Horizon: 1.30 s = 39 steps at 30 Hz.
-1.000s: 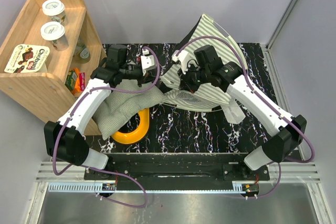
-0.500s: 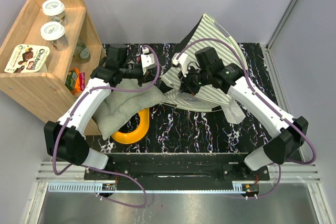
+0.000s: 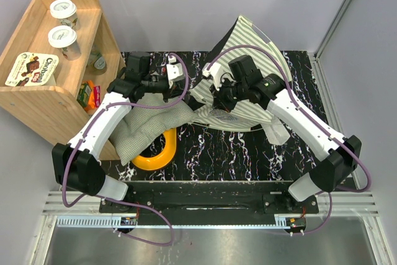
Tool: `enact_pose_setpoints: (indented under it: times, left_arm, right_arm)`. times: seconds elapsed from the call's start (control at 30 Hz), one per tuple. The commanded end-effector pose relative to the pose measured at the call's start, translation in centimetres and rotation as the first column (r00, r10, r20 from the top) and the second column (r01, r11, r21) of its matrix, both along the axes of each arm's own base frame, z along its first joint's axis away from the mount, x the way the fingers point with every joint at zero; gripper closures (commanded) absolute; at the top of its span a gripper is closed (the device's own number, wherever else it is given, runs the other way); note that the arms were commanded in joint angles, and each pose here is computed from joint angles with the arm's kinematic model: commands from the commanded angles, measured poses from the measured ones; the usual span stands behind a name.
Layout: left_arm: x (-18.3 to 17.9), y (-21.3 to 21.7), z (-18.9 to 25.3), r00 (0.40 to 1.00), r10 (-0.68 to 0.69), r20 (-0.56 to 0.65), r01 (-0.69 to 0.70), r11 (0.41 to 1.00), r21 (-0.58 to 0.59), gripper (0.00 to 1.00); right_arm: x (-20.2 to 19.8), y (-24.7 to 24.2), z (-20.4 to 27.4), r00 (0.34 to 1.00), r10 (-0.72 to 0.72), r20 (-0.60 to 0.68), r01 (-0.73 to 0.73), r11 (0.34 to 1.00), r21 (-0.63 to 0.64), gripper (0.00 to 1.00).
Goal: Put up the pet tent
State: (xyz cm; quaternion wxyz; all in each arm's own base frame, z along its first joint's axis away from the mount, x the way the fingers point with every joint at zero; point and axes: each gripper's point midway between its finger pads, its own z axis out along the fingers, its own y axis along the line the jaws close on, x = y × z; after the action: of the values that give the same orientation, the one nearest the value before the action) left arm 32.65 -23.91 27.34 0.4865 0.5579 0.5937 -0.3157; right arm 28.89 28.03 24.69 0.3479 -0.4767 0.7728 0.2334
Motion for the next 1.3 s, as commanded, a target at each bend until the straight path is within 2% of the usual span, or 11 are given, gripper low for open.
enact_pose_setpoints:
  times: [0.0, 1.27]
  left_arm:
    - [0.8, 0.8, 2.0, 0.996, 0.043, 0.076, -0.043, 0.999, -0.002, 1.0]
    - [-1.4, -1.0, 1.0, 0.991, -0.05, 0.127, 0.039, 0.995, 0.089, 1.0]
  right_arm:
    - [-0.2, -3.7, -1.3, 0.994, -0.103, -0.035, 0.098, 0.986, -0.135, 1.0]
    - [1.0, -2.7, -0.3, 0.995, -0.097, -0.025, 0.093, 0.988, -0.12, 1.0]
